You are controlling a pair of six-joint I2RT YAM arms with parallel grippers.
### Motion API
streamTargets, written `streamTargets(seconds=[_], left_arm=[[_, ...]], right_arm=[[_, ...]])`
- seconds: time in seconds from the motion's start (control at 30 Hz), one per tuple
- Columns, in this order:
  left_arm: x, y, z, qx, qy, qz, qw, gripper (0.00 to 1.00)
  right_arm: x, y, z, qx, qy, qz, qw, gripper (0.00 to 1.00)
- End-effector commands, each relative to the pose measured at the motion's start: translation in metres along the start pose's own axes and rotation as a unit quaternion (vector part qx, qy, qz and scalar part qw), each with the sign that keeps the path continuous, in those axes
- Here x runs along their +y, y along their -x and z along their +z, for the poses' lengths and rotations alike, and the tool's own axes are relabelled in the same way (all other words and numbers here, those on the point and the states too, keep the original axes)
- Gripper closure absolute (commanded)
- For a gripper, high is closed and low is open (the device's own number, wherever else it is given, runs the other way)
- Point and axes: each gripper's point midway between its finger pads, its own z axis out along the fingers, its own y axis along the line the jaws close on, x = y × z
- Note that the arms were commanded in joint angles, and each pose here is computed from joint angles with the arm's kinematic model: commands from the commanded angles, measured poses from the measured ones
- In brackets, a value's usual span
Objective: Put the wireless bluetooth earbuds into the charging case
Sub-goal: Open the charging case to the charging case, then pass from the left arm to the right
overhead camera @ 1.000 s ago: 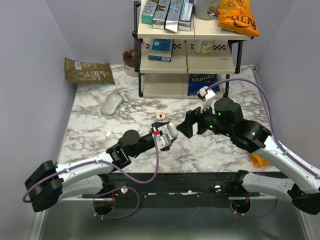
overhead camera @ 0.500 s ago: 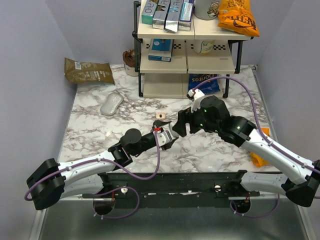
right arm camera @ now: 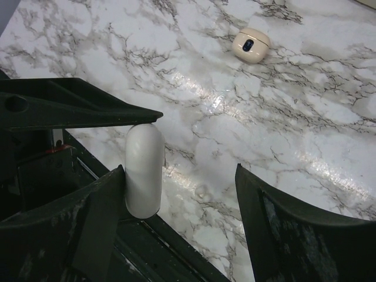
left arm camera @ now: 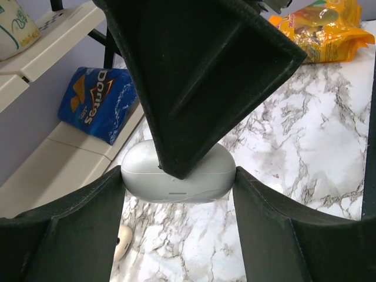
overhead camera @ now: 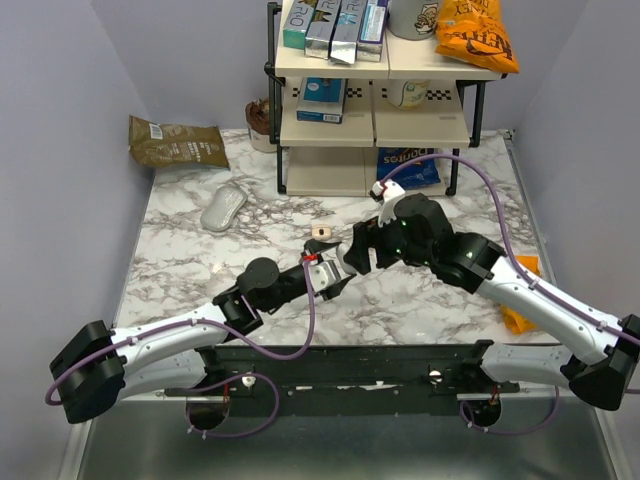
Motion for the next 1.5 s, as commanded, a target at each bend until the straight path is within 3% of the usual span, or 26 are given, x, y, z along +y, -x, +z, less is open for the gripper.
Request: streamTargets(seconds=[0.0,0.4,0.6,0.83,1.0,1.47], left_arm=[[0.003,0.02,-0.004,-0.036,0.004,0.003,0.999,1.0],[0.006,0.015,-0.007,-0.031,0.014,0.004,0.999,1.0],[0.006,0.015,-0.006,-0.033,0.016,0.001,0.999,1.0],[0.007,0.022,-0.006,-0.045,0.018,-0.004,0.999,1.0],[0.008,0.026,-0.009,-0.054,0.02,-0.004,0.998,1.0],[0.01,0.026,-0.016,-0.056,0.031,-0.006,0.998,1.0]], right_arm=[[-0.019,-0.004,-0.003,-0.005,-0.047,0.003,0.999,0.18],[-0.023,0.007,-0.022,-0.035,-0.051,0.01,0.998,0.18],[0.015,0.018,-0.028,-0.066,0.055,0.015,0.996,0.18],[0.022,0.013,-0.012,-0.042,0.07,0.026,0.996,0.37],[0.011,0.005,-0.002,-0.026,0.044,0.034,0.998,0.44],[0.015,0.007,-0.004,-0.033,0.067,0.025,0.997,0.75]])
